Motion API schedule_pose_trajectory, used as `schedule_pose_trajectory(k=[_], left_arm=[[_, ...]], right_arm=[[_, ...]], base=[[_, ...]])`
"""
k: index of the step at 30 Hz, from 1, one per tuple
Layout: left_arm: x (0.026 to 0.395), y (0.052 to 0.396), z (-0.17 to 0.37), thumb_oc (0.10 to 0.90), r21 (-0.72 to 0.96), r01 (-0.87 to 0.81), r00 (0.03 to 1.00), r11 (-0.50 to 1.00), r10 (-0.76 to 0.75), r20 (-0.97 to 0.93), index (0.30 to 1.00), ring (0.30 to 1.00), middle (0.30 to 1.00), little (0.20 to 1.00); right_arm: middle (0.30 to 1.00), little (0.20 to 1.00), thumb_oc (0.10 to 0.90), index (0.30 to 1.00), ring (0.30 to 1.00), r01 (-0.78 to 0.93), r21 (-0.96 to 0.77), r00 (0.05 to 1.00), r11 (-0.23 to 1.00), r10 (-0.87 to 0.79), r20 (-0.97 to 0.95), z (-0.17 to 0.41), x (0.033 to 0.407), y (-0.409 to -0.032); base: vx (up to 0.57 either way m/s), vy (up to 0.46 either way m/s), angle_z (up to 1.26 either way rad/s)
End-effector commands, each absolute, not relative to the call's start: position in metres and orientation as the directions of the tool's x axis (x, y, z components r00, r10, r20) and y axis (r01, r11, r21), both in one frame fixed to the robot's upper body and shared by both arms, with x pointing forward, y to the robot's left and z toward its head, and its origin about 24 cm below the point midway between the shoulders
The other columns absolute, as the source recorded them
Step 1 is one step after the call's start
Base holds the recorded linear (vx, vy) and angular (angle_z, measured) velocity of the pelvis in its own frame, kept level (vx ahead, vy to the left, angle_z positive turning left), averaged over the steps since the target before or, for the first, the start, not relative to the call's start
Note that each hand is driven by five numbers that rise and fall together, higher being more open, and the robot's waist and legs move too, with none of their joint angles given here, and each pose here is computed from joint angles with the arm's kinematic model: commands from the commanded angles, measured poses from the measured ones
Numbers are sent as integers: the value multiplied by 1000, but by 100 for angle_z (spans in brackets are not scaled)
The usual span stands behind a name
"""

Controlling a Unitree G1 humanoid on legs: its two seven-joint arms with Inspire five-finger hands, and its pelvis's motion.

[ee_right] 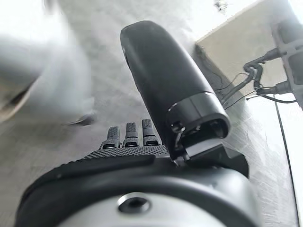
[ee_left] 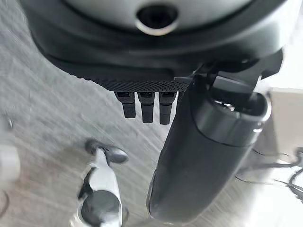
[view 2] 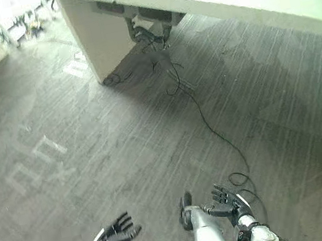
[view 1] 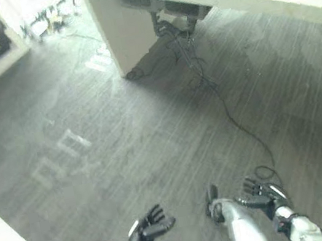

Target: Place the dishes in the dishwasher.

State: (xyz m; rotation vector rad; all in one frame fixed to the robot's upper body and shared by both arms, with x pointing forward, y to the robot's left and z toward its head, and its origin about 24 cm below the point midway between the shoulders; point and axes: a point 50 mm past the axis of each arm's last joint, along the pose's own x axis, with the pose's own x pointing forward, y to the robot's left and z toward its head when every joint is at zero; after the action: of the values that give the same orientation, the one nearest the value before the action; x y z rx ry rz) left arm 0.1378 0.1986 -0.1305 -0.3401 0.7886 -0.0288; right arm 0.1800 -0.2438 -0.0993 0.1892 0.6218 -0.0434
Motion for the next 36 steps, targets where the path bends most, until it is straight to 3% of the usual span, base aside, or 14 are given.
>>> schedule_pose_trajectory(k=[1, 5, 16, 25, 36], left_arm=[[187, 211, -96, 800, -255, 18, 838, 967, -154, -524, 900, 900, 900, 900], [182, 212, -94, 800, -276, 56, 840, 960, -194, -507, 900, 900, 900, 900], [180, 206, -99, 800, -259, 69, 832, 964, -199, -518, 900, 900, 900, 900], [189, 220, -94, 800, -149, 129, 829, 980, -189, -526, 900, 900, 900, 900], [183, 226, -95, 800, -159, 53, 830, 986, -132, -542, 900, 900, 900, 900]], right_arm=[[900, 900, 800, 900, 900, -32, 142, 915, 989, 86, -394, -63, 220, -242], [900, 900, 800, 900, 900, -22, 140, 929, 990, 72, -362, -54, 221, -258], [900, 900, 800, 900, 900, 36, 111, 902, 993, 15, -431, -77, 200, -261], [900, 900, 800, 900, 900, 163, 157, 884, 974, -74, -462, -88, 184, -264], [900, 900, 800, 900, 900, 102, 141, 887, 985, -26, -461, -82, 200, -261]], base=[[885, -339, 29], [594, -235, -62], [399, 348, -84], [186, 347, 64], [73, 47, -1]])
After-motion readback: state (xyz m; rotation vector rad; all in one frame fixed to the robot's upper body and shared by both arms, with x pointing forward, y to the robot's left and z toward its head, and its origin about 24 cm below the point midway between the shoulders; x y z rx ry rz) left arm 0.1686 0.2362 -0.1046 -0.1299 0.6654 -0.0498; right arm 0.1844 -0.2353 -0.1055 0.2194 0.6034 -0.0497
